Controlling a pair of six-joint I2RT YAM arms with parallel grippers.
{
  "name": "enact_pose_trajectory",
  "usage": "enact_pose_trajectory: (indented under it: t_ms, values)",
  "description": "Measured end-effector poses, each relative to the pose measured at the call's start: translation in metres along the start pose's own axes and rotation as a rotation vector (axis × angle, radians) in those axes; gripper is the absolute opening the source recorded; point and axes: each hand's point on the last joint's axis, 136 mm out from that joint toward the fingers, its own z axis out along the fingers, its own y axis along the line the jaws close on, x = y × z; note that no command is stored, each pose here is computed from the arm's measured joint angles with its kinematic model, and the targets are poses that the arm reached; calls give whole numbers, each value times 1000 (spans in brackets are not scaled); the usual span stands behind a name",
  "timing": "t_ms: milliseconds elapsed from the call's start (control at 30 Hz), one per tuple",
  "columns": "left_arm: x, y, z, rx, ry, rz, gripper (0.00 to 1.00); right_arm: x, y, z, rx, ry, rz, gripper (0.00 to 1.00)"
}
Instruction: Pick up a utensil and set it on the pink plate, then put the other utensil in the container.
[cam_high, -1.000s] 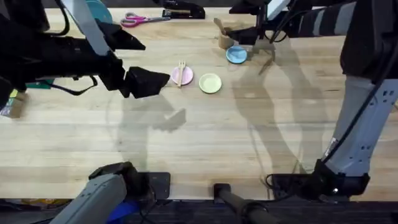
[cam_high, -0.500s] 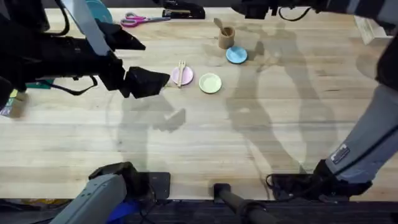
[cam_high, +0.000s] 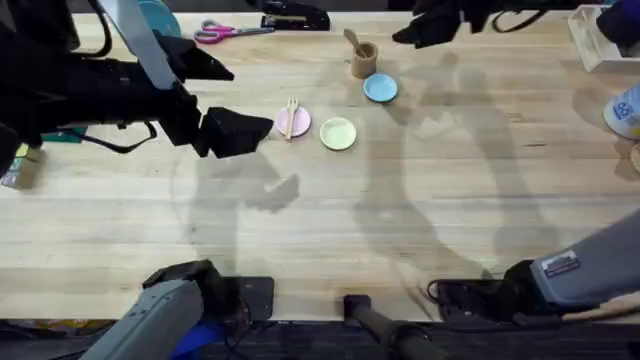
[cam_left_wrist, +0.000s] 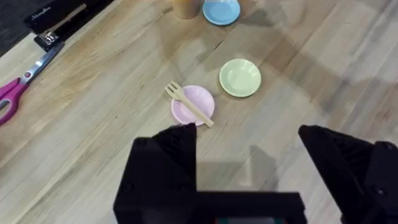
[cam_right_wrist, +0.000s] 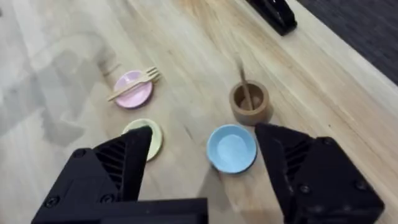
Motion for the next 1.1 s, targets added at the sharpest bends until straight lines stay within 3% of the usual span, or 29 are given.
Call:
enact_pose_trajectory:
  t_ms: [200, 600, 1100]
  values:
    - [0, 0, 0, 0, 0, 0, 995, -14, 27, -29, 35, -23, -58, 997]
    - [0, 0, 0, 0, 0, 0, 996, 42, 73, -48, 77, 89, 33, 997]
    - [0, 0, 0, 0, 0, 0, 995, 82, 115, -60, 68, 146, 93, 997]
